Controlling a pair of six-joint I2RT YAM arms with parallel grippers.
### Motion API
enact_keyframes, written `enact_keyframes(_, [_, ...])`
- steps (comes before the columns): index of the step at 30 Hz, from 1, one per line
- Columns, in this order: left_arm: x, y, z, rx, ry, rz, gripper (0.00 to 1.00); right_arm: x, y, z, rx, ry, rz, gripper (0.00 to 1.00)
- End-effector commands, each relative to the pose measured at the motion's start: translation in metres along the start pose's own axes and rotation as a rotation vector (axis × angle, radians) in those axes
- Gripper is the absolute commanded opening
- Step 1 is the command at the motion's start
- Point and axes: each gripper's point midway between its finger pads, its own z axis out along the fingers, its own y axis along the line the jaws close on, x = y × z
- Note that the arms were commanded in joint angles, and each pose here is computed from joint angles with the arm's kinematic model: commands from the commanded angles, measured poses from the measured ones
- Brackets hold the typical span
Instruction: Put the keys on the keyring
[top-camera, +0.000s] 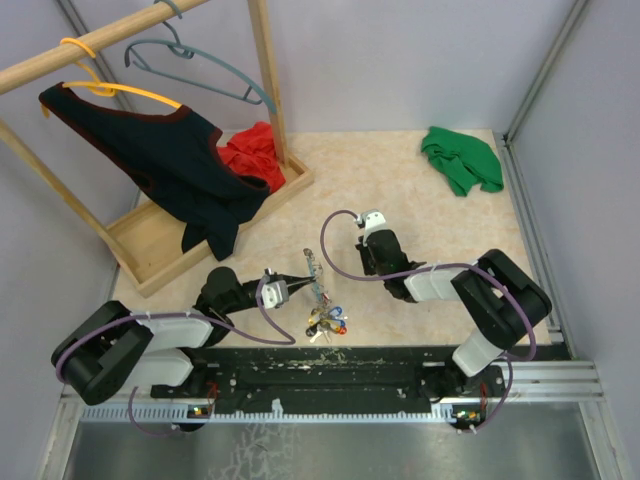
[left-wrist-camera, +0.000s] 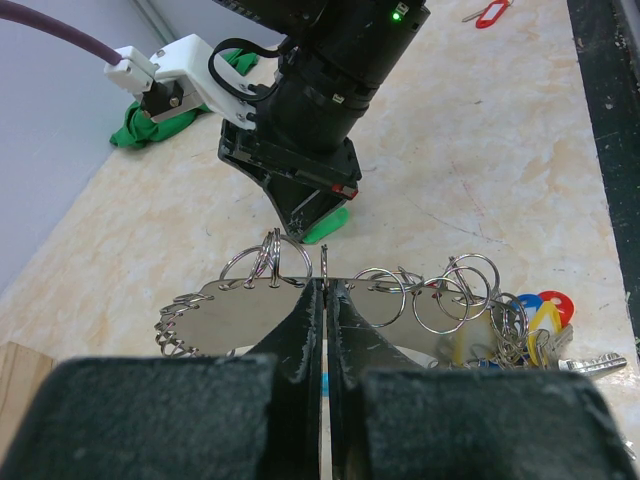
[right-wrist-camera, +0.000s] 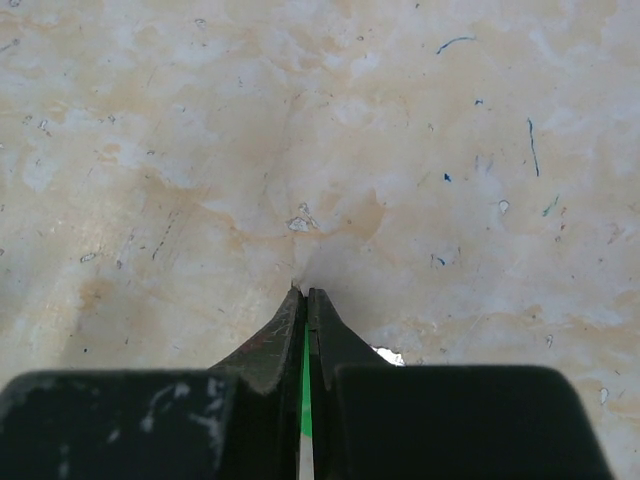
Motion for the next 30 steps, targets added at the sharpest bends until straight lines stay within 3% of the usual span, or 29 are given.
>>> enact_keyframes(1, [-0.015,0.006,0.006,0.001,-0.048,0.021,0.00,-0.020,0.006,-0.001,-0.008,-0.043,-0.006,0.00])
enact_keyframes(14, [-0.023,0.014,0.008,-0.025,-0.066,-0.021,0.00,-0.060,0.021,-0.048,-0.153,-0.022,-0.138,0.00])
enact_keyframes(20, [-0.023,0.017,0.005,-0.030,-0.082,-0.048,0.00,-0.084,0.049,-0.083,-0.363,-0.098,-0.261,0.00])
enact_keyframes(25, [-0.024,0.020,-0.001,-0.009,-0.113,-0.067,0.00,-0.094,0.072,-0.114,-0.539,-0.042,-0.315,0.00])
enact_keyframes(30, [-0.026,0.023,-0.004,-0.004,-0.136,-0.057,0.00,-0.099,0.081,-0.125,-0.613,-0.090,-0.368,0.00])
